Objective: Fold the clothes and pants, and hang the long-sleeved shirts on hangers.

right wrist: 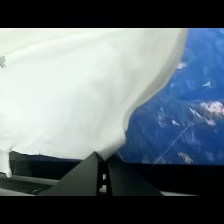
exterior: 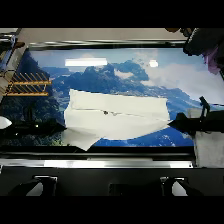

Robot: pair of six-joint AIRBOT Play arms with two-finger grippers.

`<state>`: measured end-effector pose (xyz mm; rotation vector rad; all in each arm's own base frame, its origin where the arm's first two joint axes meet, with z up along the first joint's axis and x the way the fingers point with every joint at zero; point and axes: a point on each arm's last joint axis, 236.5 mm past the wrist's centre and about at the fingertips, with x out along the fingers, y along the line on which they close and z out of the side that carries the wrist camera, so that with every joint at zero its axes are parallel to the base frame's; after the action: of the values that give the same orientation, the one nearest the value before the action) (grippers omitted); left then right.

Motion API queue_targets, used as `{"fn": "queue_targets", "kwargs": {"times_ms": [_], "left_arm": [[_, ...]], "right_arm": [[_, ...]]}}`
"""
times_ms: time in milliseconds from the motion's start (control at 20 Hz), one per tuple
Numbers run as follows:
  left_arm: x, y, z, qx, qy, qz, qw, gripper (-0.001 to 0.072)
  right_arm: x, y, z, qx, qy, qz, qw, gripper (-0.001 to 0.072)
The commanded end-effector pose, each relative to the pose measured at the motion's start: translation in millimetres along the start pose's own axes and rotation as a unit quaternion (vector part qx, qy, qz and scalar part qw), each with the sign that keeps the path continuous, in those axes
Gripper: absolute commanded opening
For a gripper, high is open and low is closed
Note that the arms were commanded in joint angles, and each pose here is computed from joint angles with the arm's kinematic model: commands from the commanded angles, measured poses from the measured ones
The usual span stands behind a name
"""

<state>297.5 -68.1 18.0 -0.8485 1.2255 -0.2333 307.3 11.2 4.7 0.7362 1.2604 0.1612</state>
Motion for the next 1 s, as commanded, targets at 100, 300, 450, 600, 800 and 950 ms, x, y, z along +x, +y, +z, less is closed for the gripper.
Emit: {"fn": "queue_targets", "kwargs": {"times_ms": [100,300,450,600,800,950], "left_arm": [[15.7,-39.3,94.3,0.035,-0.037,-0.009,0.999,0.0012],[41.1,-59.3,157.2,0.043,-0.038,-0.016,0.998,0.0013],[58.6,-66.3,194.4,0.032,-0.038,-0.022,0.999,0.0012],[74.8,-66.8,221.2,0.023,-0.041,-0.026,0.999,0.0012],[101.0,-59.5,236.8,0.016,-0.033,-0.018,0.999,0.0012],[125.9,-33.3,235.1,0.003,-0.017,0.026,1.0,0.0012]], "right_arm": [[11.5,5.6,81.7,-0.003,-0.094,-0.051,0.994,0.0031],[26.1,-3.6,107.0,0.005,-0.087,-0.058,0.994,0.0032],[25.3,-17.3,129.1,0.021,-0.118,-0.083,0.989,0.0032],[24.2,-17.6,149.4,0.018,-0.139,-0.085,0.987,0.0032],[35.3,-22.3,164.3,0.022,-0.133,-0.084,0.987,0.0032],[53.3,-34.3,166.4,0.036,-0.121,-0.086,0.988,0.0032]]}}
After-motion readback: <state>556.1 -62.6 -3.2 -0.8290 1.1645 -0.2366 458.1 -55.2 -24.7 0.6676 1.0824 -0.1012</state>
